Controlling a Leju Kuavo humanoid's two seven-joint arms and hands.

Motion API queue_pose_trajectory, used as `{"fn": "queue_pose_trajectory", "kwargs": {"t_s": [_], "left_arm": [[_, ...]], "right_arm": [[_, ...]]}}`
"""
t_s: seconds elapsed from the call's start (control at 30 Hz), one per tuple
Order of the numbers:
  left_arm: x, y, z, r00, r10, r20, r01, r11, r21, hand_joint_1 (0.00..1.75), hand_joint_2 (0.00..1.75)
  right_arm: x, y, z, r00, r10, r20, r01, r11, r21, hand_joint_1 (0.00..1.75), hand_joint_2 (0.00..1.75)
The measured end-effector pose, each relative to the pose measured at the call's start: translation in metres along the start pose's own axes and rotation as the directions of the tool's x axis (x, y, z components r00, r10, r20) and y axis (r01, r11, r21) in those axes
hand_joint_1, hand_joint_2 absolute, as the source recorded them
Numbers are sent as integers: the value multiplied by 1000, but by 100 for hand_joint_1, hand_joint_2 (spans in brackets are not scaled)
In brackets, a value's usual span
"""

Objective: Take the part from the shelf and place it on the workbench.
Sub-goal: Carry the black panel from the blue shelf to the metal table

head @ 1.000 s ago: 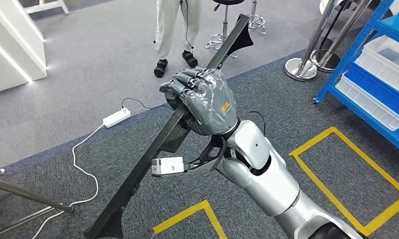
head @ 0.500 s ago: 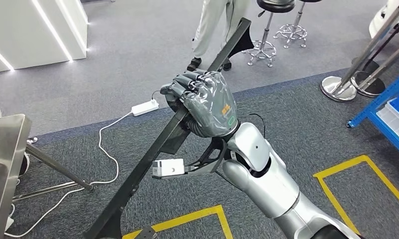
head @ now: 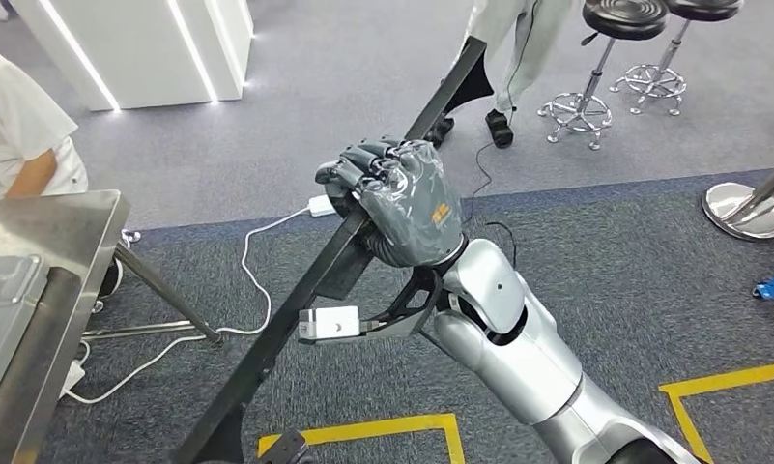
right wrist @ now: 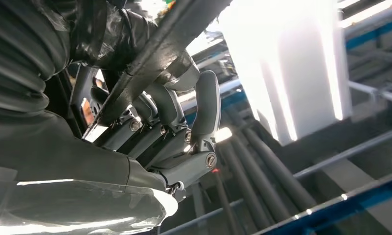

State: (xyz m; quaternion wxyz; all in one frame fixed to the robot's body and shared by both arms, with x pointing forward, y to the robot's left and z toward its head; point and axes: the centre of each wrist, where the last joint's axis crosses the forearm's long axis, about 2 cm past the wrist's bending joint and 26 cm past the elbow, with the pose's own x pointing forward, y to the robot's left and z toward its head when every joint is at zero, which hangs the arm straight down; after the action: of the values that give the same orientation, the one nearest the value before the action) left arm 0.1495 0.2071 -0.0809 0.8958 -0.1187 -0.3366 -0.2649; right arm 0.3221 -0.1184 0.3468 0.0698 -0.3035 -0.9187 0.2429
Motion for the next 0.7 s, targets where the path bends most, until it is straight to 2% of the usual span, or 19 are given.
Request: {"fn": "queue_pose_trajectory", "kwargs": {"t_s": [0.1, 0.7], "left_arm": [[5, 3, -2, 1000, -4, 6, 4, 1000, 6, 0, 175], [6, 7, -2, 1000, -9, 6, 9, 1000, 14, 0, 175]], "right_arm": [[0, 0, 0, 1000, -1, 0, 1, 1000, -1, 175, 175], [1, 0, 2, 1000, 1, -3, -1, 1000, 1, 175, 175]]}}
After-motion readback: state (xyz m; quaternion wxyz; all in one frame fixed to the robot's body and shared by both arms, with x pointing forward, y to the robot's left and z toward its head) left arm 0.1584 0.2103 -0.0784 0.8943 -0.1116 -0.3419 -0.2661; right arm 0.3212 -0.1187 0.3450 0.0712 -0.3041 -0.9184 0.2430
